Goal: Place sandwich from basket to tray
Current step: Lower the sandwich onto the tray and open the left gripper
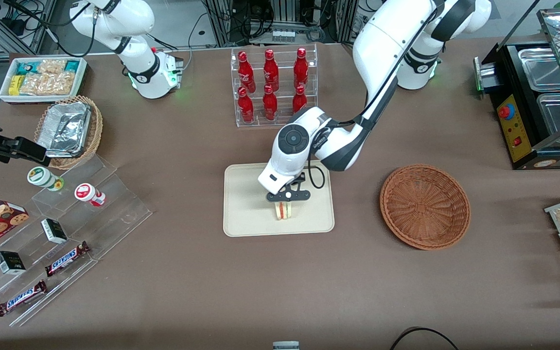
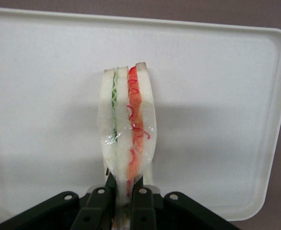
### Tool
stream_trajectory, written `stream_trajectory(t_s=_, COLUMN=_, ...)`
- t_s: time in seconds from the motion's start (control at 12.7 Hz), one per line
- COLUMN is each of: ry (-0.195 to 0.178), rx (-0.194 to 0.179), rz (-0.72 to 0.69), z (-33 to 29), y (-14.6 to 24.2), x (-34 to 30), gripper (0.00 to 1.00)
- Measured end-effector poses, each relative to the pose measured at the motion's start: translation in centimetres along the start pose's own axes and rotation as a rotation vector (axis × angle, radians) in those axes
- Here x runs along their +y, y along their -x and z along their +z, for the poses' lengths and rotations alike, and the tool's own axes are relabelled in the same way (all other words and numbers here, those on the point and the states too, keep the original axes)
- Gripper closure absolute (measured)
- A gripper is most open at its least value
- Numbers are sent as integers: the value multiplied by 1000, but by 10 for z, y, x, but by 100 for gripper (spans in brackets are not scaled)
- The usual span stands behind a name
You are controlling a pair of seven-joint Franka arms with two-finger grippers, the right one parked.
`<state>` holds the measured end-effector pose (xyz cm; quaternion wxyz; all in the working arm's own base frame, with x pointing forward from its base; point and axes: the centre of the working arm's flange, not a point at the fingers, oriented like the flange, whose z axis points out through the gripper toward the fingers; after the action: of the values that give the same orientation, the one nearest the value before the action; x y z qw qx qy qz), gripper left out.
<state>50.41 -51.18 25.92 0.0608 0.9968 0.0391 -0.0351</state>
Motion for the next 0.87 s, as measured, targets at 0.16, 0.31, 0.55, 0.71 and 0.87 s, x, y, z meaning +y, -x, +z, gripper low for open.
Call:
stream_trajectory(t_s=0.16, ry=3, rx=-15, rz=-12, z=6, y=2, x=1, gripper=85)
stream_trajectory(t_s=0.31, ry=-3, rx=-22, rz=-32, z=12, y=4, x=1, gripper=85)
stream_trajectory(t_s=0.55, ry=-5, rx=-25, rz=-52, z=17, y=9, x=6, gripper=86)
stream_trajectory(t_s=0.71, ry=1, rx=-20, rz=-59, z=14, y=8, x=8, gripper=75)
stream_trajectory(t_s=0.87, ry=8, rx=-15, rz=-60, z=10, y=6, x=10, gripper=56)
